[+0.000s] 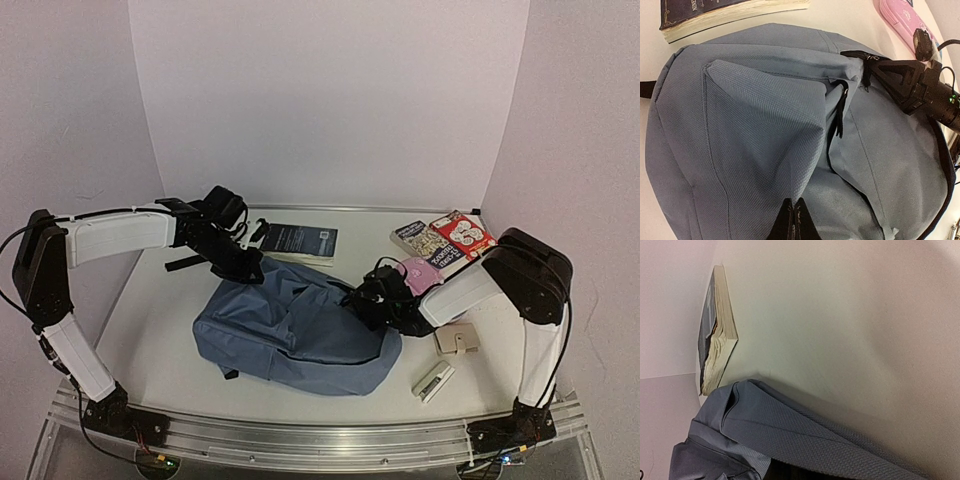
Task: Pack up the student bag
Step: Unzip the student bag at the center of the board.
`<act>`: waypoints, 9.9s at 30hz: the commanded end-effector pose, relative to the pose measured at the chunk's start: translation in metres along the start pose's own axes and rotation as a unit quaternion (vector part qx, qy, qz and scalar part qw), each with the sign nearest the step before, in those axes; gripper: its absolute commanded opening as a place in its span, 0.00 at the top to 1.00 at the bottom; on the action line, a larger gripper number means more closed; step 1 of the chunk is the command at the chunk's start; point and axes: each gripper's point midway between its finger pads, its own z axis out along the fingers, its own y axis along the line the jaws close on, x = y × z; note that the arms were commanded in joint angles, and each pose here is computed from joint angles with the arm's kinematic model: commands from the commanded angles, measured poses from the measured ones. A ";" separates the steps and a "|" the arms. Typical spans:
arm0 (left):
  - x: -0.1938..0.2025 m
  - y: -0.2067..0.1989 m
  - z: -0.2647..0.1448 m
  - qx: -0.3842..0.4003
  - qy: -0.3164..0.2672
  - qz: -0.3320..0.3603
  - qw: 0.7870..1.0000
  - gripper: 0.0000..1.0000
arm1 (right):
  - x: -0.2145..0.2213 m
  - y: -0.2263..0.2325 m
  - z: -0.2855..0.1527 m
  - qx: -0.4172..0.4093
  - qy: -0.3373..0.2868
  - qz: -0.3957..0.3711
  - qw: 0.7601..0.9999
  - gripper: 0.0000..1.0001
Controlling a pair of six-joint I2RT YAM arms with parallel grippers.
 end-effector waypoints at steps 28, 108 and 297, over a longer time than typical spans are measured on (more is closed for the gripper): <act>-0.024 0.084 -0.022 -0.117 -0.052 -0.113 0.985 1.00 | -0.009 0.005 -0.068 -0.007 0.037 -0.025 0.999 1.00; -0.027 -0.108 0.075 -0.017 -0.020 -0.109 0.994 0.58 | 0.046 0.007 -0.181 -0.018 0.253 -0.214 0.943 1.00; 0.106 -0.237 0.029 0.225 0.070 0.036 0.971 1.00 | -0.060 0.053 -0.089 0.064 0.022 -0.247 0.967 1.00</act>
